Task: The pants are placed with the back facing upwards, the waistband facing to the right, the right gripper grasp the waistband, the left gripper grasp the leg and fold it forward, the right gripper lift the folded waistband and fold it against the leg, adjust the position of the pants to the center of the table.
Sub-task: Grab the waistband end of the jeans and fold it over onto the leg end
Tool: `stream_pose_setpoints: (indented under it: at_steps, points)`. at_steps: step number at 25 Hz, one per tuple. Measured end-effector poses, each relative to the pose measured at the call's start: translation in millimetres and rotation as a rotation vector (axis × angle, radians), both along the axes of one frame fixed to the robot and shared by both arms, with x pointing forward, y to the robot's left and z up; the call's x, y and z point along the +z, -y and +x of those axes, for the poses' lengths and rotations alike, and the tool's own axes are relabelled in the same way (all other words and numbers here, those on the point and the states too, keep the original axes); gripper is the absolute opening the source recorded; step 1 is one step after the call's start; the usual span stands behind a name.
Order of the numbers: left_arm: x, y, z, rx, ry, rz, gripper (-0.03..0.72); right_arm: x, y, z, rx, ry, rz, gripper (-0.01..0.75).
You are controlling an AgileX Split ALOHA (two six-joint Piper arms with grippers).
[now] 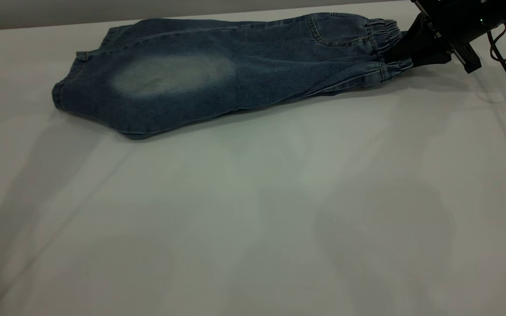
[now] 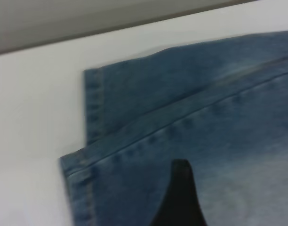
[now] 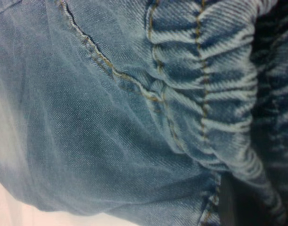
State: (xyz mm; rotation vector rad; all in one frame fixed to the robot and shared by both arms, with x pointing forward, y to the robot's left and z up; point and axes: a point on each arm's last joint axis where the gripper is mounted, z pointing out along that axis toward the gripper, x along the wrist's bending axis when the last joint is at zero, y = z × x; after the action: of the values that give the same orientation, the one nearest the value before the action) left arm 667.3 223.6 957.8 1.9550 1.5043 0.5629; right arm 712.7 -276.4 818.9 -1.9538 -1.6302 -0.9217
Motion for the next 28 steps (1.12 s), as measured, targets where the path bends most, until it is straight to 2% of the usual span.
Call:
stream_pose_setpoints:
  at_steps: [3,10,16,22,28]
  points:
    - [0.0,19.1,6.4,-0.059,-0.040,-0.008,0.518,5.0,-0.6,2.1,0.017,0.012,0.007,0.058]
    - [-20.2,69.0,29.2,-0.219,-0.209,-0.014,0.517,20.4,-2.5,8.6,0.055,0.042,0.038,0.057]
    - [-36.7,100.2,53.2,-0.334,-0.315,0.012,0.517,24.1,-2.8,10.1,0.061,0.052,0.043,0.057]
    - [-69.5,118.3,65.8,-0.392,-0.407,0.093,0.517,24.5,-3.4,9.1,0.077,0.053,0.049,0.057]
    - [-101.6,121.4,67.7,-0.401,-0.449,0.173,0.517,25.3,-3.9,8.8,0.082,0.053,0.056,0.057]
